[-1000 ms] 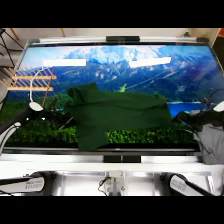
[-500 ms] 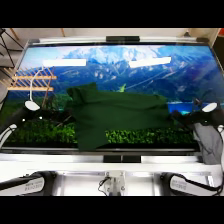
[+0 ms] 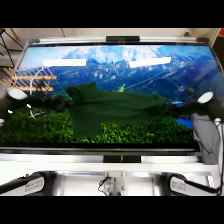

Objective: Fold the shirts.

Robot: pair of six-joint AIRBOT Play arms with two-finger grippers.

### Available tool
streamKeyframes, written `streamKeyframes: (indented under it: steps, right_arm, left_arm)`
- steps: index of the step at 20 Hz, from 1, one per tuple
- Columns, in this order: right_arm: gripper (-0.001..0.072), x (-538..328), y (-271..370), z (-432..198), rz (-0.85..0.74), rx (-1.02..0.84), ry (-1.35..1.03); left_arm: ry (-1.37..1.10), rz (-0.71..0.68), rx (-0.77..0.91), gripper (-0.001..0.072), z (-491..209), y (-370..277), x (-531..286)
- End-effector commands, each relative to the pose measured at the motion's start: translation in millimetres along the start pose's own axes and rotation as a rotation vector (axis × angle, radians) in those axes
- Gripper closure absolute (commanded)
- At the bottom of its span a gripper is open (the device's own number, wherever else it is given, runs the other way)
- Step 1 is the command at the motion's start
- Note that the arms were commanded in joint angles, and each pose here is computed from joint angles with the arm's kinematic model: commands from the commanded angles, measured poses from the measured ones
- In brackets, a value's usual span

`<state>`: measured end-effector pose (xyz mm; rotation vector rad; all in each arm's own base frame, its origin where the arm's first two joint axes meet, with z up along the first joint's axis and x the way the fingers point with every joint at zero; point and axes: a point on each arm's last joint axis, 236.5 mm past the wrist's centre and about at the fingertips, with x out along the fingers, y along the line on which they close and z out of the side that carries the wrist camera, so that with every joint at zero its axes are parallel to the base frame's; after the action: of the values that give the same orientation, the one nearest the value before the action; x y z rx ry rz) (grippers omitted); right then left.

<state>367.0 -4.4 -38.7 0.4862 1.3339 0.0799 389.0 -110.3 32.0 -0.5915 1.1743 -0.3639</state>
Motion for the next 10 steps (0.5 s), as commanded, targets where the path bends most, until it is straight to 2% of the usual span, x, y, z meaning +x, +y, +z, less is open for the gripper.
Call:
streamKeyframes:
  steps: [1,3,6,8,10]
  right_arm:
    - [0.0634,-131.5,59.2,64.3,-0.007,-0.286,-0.351]
    - [0.0634,-276.8,100.8,90.6,-0.121,-0.479,-0.750]
    - [0.0634,-477.7,163.2,35.8,-0.203,-0.607,-1.324]
    - [0.0634,-544.9,184.8,-28.1,-0.206,-0.643,-1.532]
    - [0.0635,-570.6,192.4,-79.5,-0.198,-0.654,-1.619]
  left_arm:
    - [-0.345,-0.033,0.297,0.0668,74.6,-95.8,-133.8]
    - [-0.695,-0.065,0.527,0.0667,91.2,-189.1,-269.3]
    - [-1.208,-0.143,0.774,0.0668,27.3,-305.8,-459.1]
    - [-1.373,-0.180,0.866,0.0668,-34.9,-339.0,-520.1]
    - [-1.421,-0.183,0.915,0.0668,-83.0,-347.0,-538.7]
